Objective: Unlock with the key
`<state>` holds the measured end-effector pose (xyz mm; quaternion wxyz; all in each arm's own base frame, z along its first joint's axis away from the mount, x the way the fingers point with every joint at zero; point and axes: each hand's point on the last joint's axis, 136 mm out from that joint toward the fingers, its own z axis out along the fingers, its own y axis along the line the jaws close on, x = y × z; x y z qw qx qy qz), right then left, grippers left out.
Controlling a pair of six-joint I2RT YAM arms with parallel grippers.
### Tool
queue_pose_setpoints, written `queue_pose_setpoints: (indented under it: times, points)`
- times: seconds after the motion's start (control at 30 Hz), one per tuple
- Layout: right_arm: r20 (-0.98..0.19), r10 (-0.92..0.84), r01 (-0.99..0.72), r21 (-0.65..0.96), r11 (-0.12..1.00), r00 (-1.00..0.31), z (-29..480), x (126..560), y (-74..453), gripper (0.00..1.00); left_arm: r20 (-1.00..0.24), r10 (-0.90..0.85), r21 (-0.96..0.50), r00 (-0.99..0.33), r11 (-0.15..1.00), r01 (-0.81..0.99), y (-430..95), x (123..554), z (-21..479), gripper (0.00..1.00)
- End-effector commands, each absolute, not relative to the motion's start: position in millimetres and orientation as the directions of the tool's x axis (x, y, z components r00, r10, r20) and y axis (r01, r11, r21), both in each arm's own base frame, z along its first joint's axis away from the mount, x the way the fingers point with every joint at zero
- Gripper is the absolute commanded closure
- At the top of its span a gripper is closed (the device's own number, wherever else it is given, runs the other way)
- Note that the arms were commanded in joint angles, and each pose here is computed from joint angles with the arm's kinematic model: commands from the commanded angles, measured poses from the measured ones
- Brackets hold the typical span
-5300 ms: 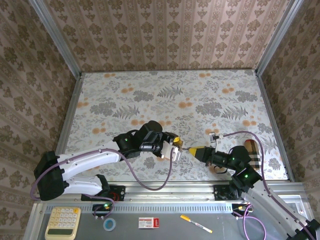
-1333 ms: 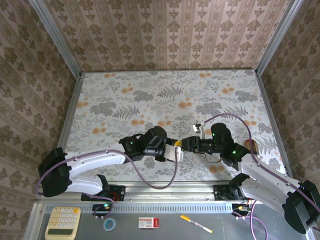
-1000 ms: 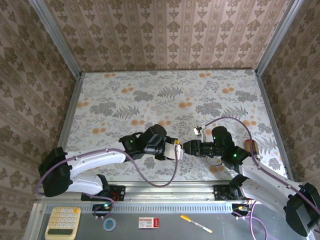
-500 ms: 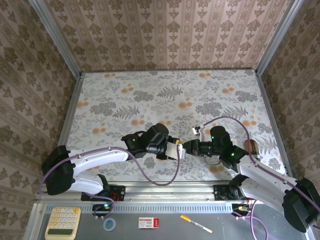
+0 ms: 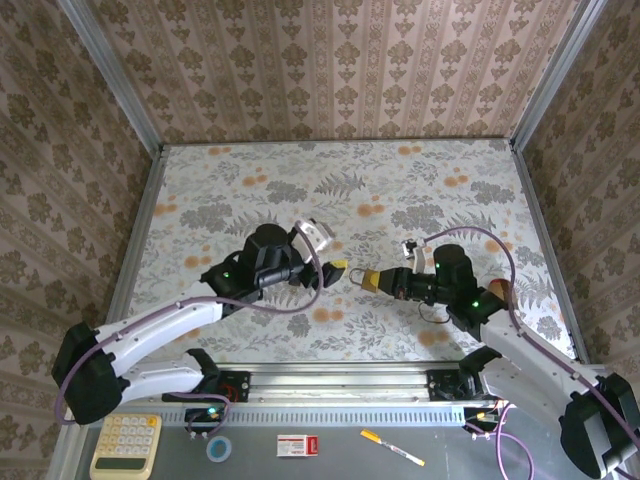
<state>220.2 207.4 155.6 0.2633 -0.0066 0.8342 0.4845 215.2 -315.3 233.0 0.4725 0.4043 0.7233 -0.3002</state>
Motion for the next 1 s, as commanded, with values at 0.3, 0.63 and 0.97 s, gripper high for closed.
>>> queue_pose_setpoints:
  times: [0.3,0.63,0.97]
  points:
    - [-0.663,0.188,-0.516,0.703,0.49,-0.725,214.1,245.8,228.5,1.0,-0.559,0.046,-0.637,-0.828,0.615,0.464,-323.5,220.3,190.9,0.39]
    - [-0.652,0.193,-0.506,0.713,0.486,-0.733,214.3,241.8,228.0,1.0,-0.53,0.045,-0.678,-0.847,0.577,0.455,-334.9,223.4,177.5,0.56]
    - [-0.63,0.197,-0.507,0.741,0.439,-0.751,215.9,235.6,233.6,1.0,-0.547,0.04,-0.684,-0.836,0.554,0.475,-343.8,232.0,171.8,0.63]
